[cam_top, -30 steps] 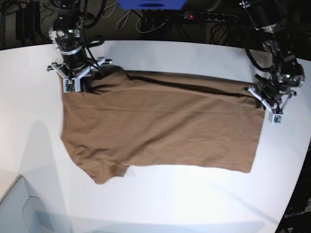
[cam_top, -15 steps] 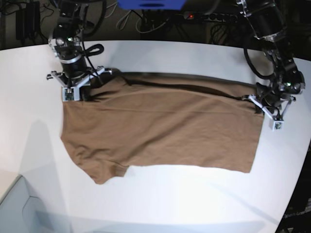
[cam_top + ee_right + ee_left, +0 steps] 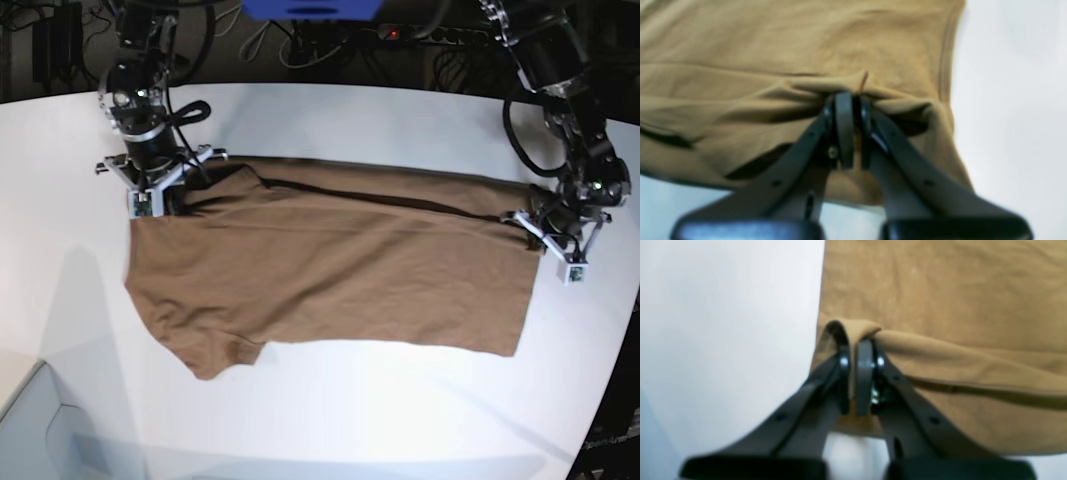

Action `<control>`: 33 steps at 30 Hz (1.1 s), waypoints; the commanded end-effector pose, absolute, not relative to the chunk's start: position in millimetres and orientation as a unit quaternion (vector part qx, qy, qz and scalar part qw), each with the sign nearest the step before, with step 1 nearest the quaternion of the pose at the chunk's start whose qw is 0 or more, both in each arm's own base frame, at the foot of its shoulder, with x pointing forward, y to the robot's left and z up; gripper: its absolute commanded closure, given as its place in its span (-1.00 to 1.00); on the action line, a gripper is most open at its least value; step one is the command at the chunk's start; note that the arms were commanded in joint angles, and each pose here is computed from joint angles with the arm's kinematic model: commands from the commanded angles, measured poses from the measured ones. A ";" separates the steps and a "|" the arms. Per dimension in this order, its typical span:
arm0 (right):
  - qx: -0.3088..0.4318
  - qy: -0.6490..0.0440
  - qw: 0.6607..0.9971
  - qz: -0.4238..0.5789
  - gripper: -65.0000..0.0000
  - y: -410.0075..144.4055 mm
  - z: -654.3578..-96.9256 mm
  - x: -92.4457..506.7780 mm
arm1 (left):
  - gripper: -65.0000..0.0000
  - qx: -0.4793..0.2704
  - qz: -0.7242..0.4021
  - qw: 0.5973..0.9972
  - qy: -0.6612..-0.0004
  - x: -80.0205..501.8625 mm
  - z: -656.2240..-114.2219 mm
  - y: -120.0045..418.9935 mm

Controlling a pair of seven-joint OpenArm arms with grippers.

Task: Layout the t-shirt on the table in an organized manner, then fold the t-shirt properly
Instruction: 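Lower the folded edge onto the shirt and release both grippers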

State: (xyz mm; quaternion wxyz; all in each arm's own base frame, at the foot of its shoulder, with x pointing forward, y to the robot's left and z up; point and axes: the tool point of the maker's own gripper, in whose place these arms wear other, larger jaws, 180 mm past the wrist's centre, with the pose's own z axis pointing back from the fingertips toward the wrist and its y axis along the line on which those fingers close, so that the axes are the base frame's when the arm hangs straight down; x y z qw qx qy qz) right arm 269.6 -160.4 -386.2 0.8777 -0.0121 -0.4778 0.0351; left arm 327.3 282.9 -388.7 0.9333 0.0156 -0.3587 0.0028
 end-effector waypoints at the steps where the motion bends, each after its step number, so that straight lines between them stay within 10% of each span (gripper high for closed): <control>1: -0.013 -0.502 0.864 0.034 1.00 -162.6 -373.5 279.3 | 1.00 0.022 0.005 0.925 -0.380 338.3 -375.7 289.7; 23: -0.009 -0.497 0.867 0.034 1.00 -161.4 -379.7 283.2 | 0.64 0.018 0.010 0.923 -0.384 347.0 -372.7 290.1; 33: -0.015 -0.516 0.856 0.031 -0.05 -163.4 -362.6 284.7 | -0.12 0.020 0.022 0.922 -0.387 343.7 -371.1 296.7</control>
